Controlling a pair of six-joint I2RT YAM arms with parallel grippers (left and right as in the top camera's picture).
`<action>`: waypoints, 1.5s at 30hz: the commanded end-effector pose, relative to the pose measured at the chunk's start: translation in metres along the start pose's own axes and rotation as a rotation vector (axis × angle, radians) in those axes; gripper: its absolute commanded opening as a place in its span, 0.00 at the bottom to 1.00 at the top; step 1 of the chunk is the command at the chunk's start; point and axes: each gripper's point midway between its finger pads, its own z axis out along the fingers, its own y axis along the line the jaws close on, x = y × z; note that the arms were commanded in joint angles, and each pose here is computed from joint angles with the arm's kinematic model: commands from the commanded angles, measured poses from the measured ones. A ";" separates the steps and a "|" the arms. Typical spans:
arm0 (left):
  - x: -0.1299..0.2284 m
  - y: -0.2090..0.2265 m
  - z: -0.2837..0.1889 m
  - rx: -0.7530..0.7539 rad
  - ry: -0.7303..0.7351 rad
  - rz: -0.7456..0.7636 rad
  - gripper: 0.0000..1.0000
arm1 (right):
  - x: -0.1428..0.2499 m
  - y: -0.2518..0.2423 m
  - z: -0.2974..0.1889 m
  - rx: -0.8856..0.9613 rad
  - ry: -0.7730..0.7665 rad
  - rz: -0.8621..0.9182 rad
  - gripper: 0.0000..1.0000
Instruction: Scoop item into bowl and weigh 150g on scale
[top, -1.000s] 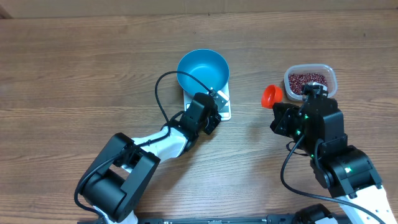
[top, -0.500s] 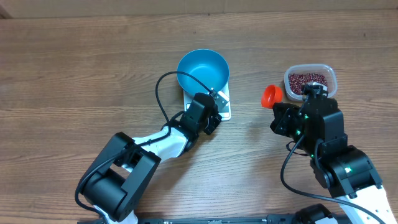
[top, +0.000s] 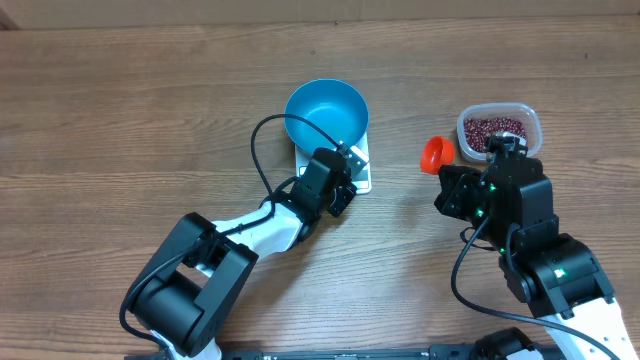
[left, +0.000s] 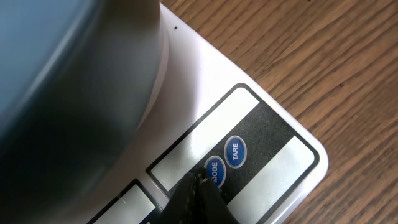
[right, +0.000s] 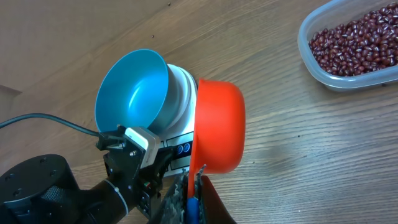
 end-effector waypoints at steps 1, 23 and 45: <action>0.026 0.000 0.004 0.000 0.079 -0.018 0.04 | -0.015 0.008 -0.008 -0.019 -0.043 0.001 0.04; 0.028 -0.003 -0.001 0.009 0.098 -0.030 0.04 | -0.014 0.009 -0.008 -0.023 -0.041 0.001 0.04; -0.022 0.010 -0.162 -0.001 -0.003 -0.126 0.12 | -0.014 0.009 -0.008 -0.023 -0.040 0.001 0.04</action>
